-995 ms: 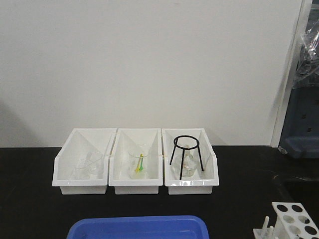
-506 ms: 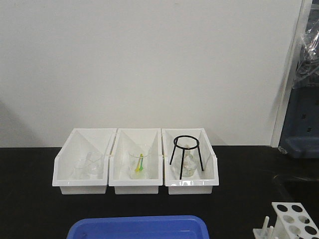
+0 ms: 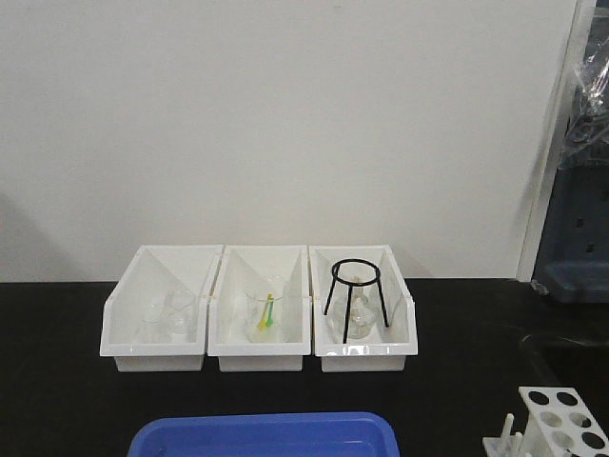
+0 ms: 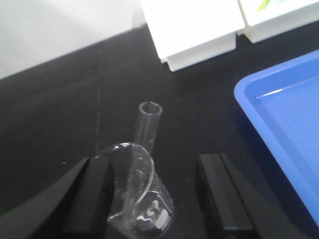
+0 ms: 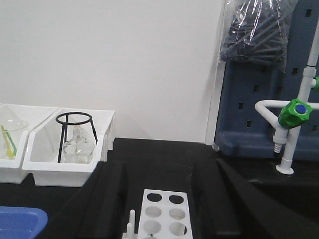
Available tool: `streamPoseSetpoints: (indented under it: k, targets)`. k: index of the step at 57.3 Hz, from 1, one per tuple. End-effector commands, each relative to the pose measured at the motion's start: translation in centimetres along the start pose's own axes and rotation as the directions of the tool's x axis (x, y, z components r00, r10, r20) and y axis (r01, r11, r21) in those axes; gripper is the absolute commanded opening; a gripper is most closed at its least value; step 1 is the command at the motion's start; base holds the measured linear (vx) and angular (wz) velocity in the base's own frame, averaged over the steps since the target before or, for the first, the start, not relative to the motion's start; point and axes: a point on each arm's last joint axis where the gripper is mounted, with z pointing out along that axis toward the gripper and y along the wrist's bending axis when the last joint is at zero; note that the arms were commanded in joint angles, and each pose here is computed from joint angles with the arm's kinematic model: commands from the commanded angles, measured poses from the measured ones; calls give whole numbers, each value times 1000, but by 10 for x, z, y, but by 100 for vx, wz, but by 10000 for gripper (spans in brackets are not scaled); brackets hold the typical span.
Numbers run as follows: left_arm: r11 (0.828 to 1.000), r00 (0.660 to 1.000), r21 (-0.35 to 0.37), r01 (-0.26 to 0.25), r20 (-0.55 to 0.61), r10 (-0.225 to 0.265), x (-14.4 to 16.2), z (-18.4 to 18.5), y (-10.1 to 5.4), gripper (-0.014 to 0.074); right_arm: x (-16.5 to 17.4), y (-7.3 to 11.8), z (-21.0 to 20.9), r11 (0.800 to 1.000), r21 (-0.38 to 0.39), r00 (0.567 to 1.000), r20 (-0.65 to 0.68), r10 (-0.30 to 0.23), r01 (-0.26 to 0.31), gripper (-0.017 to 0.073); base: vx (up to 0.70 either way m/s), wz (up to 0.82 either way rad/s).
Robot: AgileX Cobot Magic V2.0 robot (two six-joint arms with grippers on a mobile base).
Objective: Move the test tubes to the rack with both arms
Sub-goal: 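Lower the left gripper around the glass test tube in the beaker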
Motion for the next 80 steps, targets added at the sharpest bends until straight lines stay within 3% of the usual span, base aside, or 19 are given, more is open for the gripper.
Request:
streamPoseSetpoints:
  k: [1, 6, 33, 42, 60, 80]
  targets:
    - [999, 994, -19, -41, 105, 43, -19, 8, 4, 503, -18, -1, 1, 1000, -4, 995, 103, -6, 6, 390, 0, 0]
    - [996, 986, -29, -82, 141, 85, -23, 17, 4, 517, -18, -1, 1, 1000, -4, 995, 103, -6, 6, 390, 0, 0]
    - [997, 971, -26, -74, 226, 78, -27, 60, 1, 528, -17, -1, 1, 1000, -3, 995, 95, -9, 9, 390, 0, 0]
    - [990, 965, -40, -132, 221, 138, -24, 71, 0, 528, -17, -1, 1, 1000, -3, 995, 95, -10, 10, 390, 0, 0]
    - [994, 972, -101, -37, 227, 59, -18, 90, 5, 528, -17, -1, 1, 1000, -3, 996, 94, -9, 10, 390, 0, 0]
    - [995, 982, -86, -42, 181, 57, -5, 108, 1, 527, -15, -1, 1, 1000, -2, 997, 71, -10, 11, 390, 0, 0]
